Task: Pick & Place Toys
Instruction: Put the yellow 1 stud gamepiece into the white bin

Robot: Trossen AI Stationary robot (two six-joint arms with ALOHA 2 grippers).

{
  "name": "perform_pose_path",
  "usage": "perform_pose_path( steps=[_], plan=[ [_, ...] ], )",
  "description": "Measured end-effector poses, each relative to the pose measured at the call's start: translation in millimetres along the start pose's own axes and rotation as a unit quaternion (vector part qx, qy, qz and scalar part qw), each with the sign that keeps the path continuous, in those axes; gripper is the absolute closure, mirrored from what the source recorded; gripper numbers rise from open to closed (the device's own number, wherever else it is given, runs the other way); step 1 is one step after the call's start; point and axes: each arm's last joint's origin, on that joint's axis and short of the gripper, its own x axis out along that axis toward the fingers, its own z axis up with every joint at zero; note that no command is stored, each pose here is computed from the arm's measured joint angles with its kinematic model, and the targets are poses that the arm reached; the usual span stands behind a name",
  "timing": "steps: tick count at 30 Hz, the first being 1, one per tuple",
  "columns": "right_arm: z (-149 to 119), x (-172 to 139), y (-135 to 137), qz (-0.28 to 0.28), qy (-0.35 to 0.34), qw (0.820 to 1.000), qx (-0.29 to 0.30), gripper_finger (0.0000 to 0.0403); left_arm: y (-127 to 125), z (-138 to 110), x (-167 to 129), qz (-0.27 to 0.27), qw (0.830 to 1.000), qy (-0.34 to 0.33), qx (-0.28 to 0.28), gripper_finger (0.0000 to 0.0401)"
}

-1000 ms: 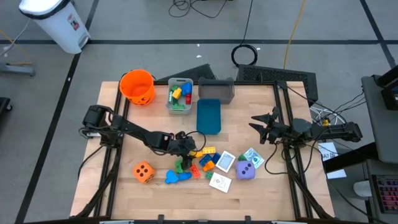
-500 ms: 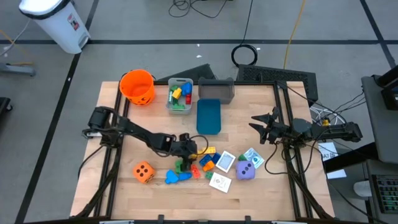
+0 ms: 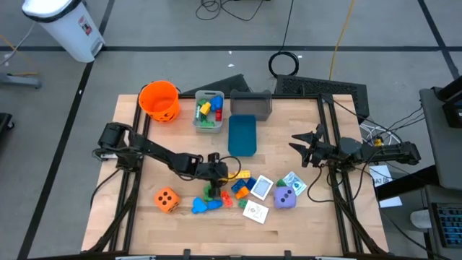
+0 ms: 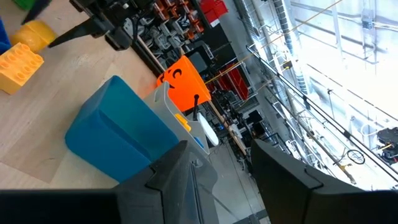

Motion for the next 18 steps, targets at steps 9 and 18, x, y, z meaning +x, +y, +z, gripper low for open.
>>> perform_pose_path(
  steps=[9, 18],
  plan=[
    [0.0, 0.0, 0.0, 0.0, 0.0, 1.0, 0.0, 0.0234, 6.5, 22.9, -42.7, 0.051, 0.997, -0.064, -0.012, 0.0264],
    [0.0, 0.0, 0.0, 0.0, 0.0, 1.0, 0.0, 0.0234, 50.2, 40.0, -126.8, 0.247, 0.942, -0.162, -0.162, 0.0264]
  ],
)
